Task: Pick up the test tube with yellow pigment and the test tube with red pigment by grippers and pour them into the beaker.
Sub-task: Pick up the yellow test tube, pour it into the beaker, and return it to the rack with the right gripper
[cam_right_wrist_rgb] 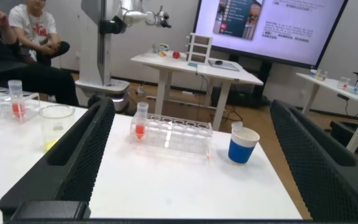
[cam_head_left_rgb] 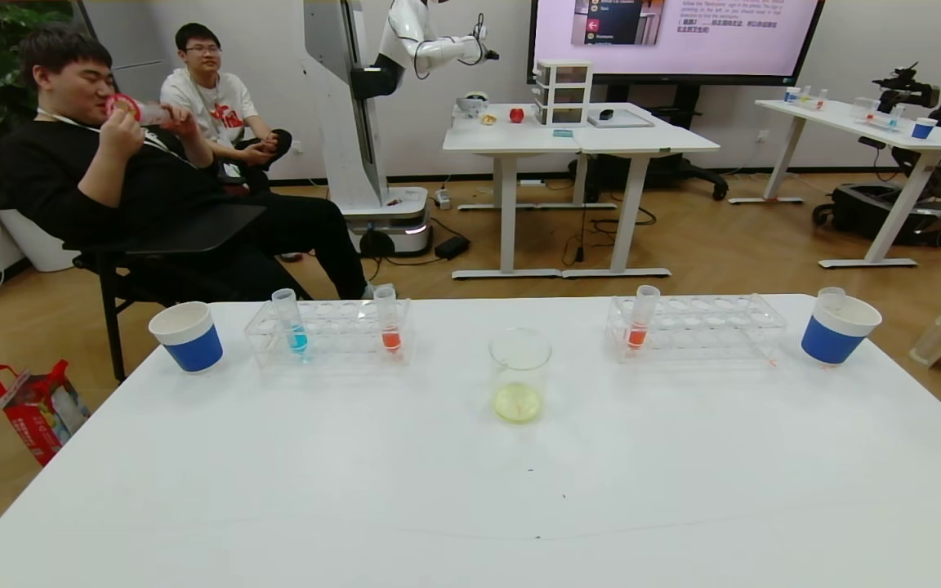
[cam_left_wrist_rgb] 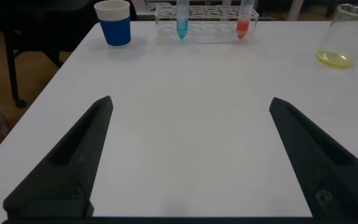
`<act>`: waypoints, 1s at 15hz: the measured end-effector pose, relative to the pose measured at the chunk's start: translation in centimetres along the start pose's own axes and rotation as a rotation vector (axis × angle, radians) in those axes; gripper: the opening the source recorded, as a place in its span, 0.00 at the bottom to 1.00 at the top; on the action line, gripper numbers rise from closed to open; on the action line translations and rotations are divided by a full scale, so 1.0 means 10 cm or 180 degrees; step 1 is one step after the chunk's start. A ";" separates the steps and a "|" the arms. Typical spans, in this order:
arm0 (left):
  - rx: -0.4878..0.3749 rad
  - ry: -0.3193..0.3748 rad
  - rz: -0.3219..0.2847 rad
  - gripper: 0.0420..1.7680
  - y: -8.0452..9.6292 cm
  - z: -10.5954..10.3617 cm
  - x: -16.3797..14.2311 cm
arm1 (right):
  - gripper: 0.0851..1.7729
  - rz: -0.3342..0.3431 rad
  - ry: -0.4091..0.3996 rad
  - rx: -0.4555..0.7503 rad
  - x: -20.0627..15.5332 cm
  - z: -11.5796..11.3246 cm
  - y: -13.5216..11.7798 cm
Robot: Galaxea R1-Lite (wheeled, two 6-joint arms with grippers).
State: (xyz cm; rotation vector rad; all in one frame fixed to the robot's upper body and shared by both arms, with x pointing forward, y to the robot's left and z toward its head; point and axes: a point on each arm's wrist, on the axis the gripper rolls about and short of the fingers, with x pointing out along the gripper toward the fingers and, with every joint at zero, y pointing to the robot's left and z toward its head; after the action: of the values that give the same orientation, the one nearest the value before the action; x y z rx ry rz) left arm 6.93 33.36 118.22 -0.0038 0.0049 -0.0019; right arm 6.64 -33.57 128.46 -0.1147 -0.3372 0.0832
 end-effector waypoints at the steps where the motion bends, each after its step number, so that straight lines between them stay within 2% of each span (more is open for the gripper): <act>1: 0.0000 0.0000 -0.0001 0.99 0.00 0.00 0.00 | 0.98 0.0046 0.0105 -0.0009 -0.11 -0.10 0.02; 6: 0.0000 0.0000 0.0000 0.99 0.00 0.00 0.00 | 0.98 -0.0015 0.0071 -0.0035 -0.25 -0.50 0.08; 7: 0.0000 0.0000 0.0001 0.99 0.00 0.00 0.00 | 0.98 -0.0025 0.0197 -0.0021 -0.25 -0.62 0.09; 9: 0.0000 0.0000 0.0000 0.99 0.00 0.00 0.00 | 0.98 -0.0003 0.0693 0.0024 -0.28 -0.83 0.12; 10: 0.0000 0.0000 0.0000 0.99 0.00 0.00 0.00 | 0.98 -0.0058 0.0987 0.0048 -0.30 -0.93 0.12; 11: -0.0001 0.0000 0.0000 0.99 0.00 0.00 0.00 | 0.98 -0.0106 0.1149 0.0088 -0.32 -0.98 0.12; 15: -0.0001 0.0000 0.0000 0.99 0.00 0.00 0.00 | 0.98 -0.0196 0.1077 0.0248 -0.31 -0.97 0.12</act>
State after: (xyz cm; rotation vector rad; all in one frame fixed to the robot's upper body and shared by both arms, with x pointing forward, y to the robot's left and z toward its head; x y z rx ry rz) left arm 6.93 33.36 118.22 -0.0042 0.0049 -0.0019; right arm 6.89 -33.67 118.26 -0.0398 0.0006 0.0151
